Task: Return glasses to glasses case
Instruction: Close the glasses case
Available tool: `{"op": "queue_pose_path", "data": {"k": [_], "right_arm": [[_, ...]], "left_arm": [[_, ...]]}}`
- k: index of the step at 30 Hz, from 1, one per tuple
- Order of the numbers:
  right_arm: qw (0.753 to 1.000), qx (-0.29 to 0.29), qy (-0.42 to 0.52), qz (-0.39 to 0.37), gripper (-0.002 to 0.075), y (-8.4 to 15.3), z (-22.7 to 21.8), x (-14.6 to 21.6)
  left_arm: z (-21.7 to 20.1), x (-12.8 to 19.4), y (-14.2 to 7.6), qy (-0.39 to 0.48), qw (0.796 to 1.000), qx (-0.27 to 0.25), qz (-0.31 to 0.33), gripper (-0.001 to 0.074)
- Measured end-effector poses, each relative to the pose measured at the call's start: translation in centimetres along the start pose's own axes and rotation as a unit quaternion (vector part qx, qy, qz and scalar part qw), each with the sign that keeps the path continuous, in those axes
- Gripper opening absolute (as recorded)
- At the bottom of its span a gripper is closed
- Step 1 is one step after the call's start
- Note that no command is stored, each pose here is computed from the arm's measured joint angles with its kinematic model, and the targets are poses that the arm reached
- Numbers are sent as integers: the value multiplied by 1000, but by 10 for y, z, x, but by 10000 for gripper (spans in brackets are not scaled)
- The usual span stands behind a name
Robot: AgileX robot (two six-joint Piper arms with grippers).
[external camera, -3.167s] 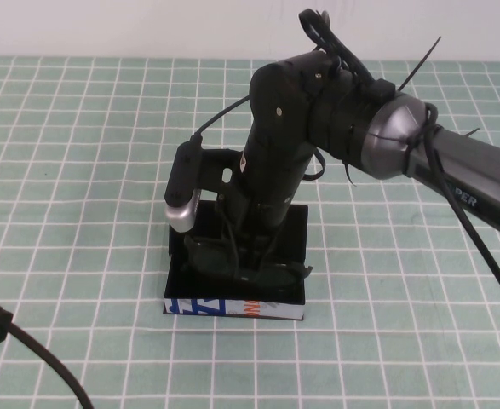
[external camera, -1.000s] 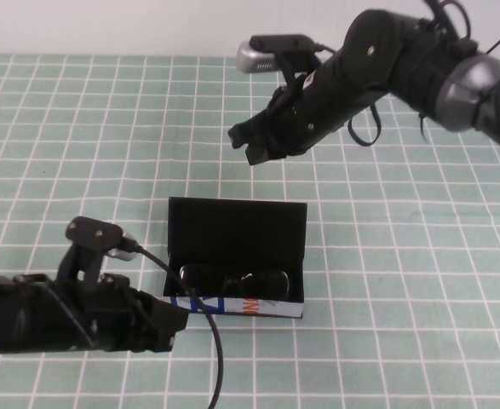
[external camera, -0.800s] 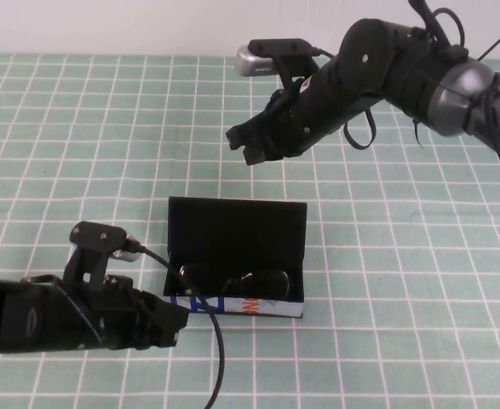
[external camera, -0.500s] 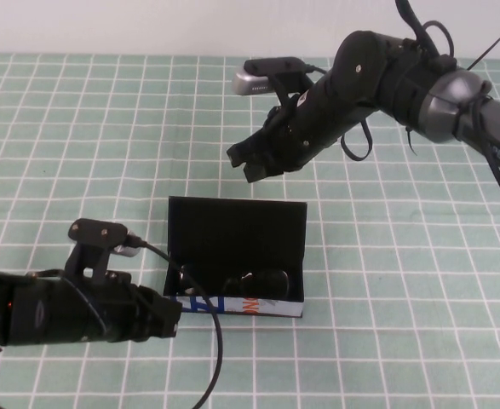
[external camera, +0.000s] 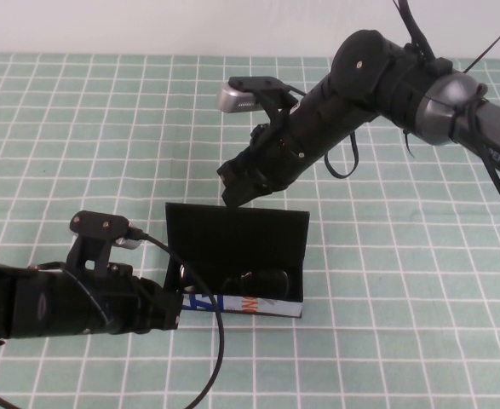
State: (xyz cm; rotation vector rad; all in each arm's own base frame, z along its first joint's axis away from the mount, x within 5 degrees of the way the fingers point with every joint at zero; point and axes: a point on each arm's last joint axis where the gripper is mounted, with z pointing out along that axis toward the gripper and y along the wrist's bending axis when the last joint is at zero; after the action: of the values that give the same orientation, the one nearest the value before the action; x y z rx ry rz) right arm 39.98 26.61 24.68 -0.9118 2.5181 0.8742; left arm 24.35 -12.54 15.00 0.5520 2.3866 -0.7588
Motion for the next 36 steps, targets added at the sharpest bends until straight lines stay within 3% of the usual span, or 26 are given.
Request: {"op": "queue_pose_path", "data": {"k": [16,28,36], "right_arm": [[996,-50,66,-41,-11,10,2,12],[988,-54,135,-61,-11,23,56,30],[987,-55,136,-64,-12,26,59,29]], "left_arm": [[0,0,0,0,1000,-1,-1,-2],[0,0,0,0,1000,-1,-1,-2],[1,1,1,3,1000,0,-1,-2]]}}
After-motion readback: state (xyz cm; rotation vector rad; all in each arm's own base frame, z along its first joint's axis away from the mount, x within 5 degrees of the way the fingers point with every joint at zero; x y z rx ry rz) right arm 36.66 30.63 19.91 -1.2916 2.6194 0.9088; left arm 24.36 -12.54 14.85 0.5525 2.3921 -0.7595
